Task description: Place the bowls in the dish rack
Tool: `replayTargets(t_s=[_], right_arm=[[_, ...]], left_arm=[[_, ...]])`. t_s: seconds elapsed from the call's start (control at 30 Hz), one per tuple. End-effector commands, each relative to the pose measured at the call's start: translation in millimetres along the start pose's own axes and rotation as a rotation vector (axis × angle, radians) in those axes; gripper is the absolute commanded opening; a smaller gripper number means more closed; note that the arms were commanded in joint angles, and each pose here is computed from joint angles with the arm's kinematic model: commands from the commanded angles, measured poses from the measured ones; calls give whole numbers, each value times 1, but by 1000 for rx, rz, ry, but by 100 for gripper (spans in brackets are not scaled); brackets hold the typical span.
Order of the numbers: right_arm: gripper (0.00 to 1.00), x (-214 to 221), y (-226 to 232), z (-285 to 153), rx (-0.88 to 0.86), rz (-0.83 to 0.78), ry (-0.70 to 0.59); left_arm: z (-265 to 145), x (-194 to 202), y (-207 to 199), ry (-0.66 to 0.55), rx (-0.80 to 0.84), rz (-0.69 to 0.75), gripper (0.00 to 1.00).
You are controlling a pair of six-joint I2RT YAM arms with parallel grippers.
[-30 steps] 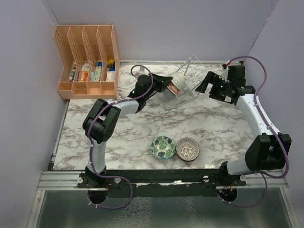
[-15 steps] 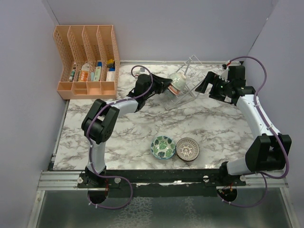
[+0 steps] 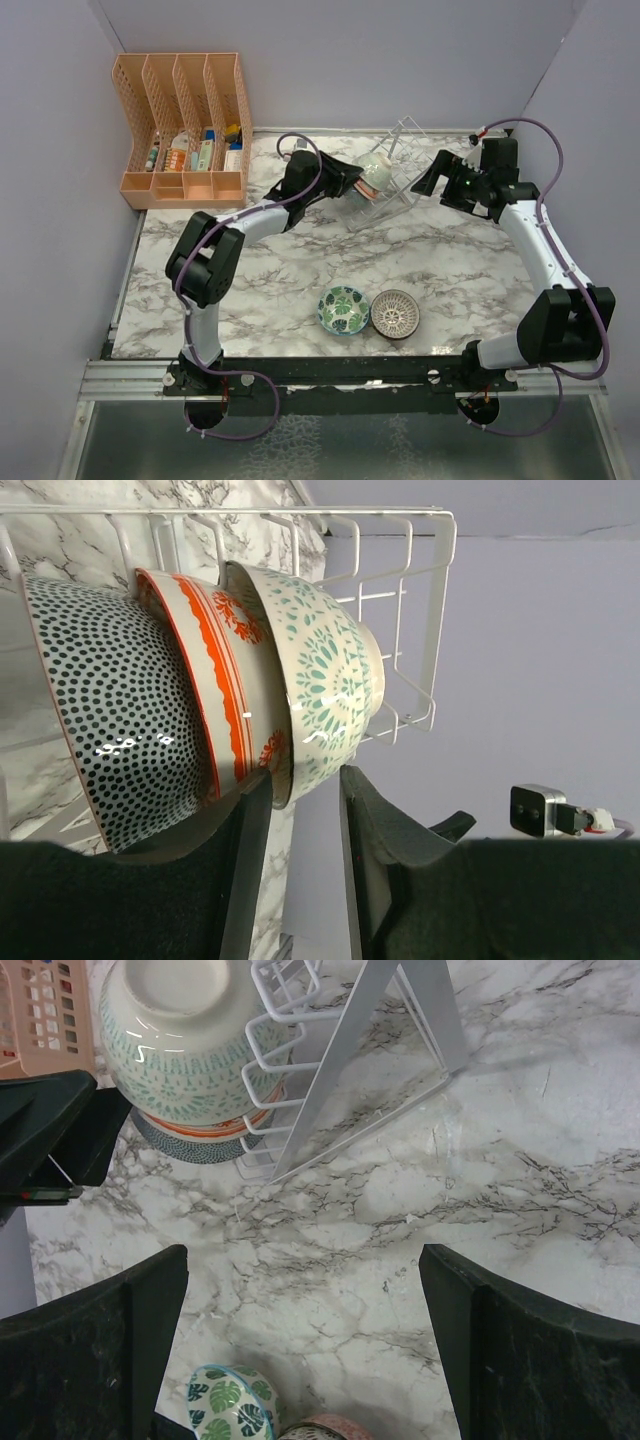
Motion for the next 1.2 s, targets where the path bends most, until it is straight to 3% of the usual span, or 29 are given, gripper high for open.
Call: replayTargets(t_s=[0.0,0.07,0.23,0.3,0.47,0.7,0.97,1.17], right_arm=[[100,-2,6,-9,-44,-17,-28],[99,-2,6,-9,-47,-17,-27],[99,-3,8,-11,-54,-24,-32],[100,-4,9,-12,-56,-26,-34],[100,-5,10,-14,-54,-32,-41],[99,-6,11,-15,-61,-33,-45],[100,-7,10,-12,-53,-28,-48],[100,-8,9,-10,-44,-27,-46]], left_arm=[[-15,-10,-24,-7,17,54,37],[-17,-12,-26,-10,16,64,43],[-23,-14,-30,-12,17,83,46],[-27,-14,-33,-7,23,91,54],[-49,-15,-52,14,35,185,56],[-105,-3,-66,183,-11,465,98],[-178,42,-26,446,-75,681,99],[-213,118,0,647,-202,1045,90]])
Point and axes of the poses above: each gripper's point midway between its finger pads, its own z axis out along the fingers, its own y axis along the line the jaws close on, x = y × z, the point moved 7 cm from there along -z, back along the fingers, and after that the axes turned 10 degrees about z, right-handed, at the moved point
